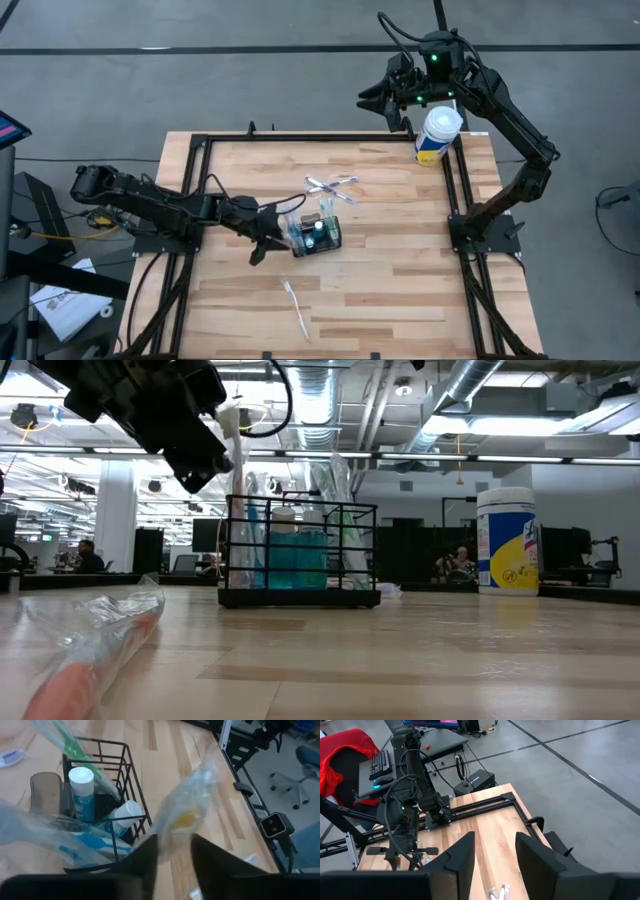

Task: Pick & Place toothbrushing station
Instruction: Put the left orange toothbrush into the mesh organizer, then put the orange toothbrush into the mesh organizer

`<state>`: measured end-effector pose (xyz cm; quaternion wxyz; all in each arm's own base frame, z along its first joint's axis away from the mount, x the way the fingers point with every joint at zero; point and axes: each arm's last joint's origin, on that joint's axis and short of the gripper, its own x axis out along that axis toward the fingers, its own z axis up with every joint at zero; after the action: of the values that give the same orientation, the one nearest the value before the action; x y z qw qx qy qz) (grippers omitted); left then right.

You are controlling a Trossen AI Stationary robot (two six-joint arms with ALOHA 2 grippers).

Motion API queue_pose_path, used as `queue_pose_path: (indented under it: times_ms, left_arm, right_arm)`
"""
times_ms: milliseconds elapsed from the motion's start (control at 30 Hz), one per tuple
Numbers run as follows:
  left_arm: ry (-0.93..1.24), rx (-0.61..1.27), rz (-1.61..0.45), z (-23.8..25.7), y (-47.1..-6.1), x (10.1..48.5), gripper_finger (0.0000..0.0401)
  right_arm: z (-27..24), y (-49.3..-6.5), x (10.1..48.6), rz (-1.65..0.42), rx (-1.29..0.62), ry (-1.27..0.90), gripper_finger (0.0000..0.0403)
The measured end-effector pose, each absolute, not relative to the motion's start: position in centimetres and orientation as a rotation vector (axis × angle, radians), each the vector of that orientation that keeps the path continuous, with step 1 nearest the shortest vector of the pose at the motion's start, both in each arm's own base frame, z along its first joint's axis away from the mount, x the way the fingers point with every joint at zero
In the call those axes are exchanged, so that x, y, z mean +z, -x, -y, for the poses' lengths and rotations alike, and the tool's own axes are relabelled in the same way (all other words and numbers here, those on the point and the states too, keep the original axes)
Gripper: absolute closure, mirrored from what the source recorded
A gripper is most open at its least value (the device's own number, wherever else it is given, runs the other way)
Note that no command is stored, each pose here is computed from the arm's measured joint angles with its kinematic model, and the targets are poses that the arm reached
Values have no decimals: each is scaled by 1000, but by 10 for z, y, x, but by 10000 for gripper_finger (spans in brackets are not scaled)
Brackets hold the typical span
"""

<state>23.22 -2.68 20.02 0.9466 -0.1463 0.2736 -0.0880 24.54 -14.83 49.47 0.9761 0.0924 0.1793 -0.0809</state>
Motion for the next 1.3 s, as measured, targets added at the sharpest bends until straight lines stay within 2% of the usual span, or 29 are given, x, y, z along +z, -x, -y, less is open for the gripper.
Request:
queue_pose_path:
  times_ms: [200, 367, 600, 900, 1067, 1300]
  left_arm:
    - [337, -171, -551, 27, -233, 201, 177]
    - [341, -181, -523, 26, -231, 207, 128]
    - [404, -89, -512, 17, -226, 213, 129]
    - [593, 119, -695, 12, -190, 213, 132]
    - [880, 260, -745, 12, -176, 213, 132]
    - [1374, 490, -833, 33, -185, 195, 132]
  right_arm:
    - [148, -245, 495, -362, -160, -171, 246]
    - [148, -245, 495, -362, -159, -166, 223]
    - [148, -245, 495, -360, -155, -160, 204]
    - [142, -235, 503, -339, -150, -96, 211]
    - [139, -217, 511, -319, -177, -88, 220]
    - [128, -187, 526, -275, -215, -14, 227]
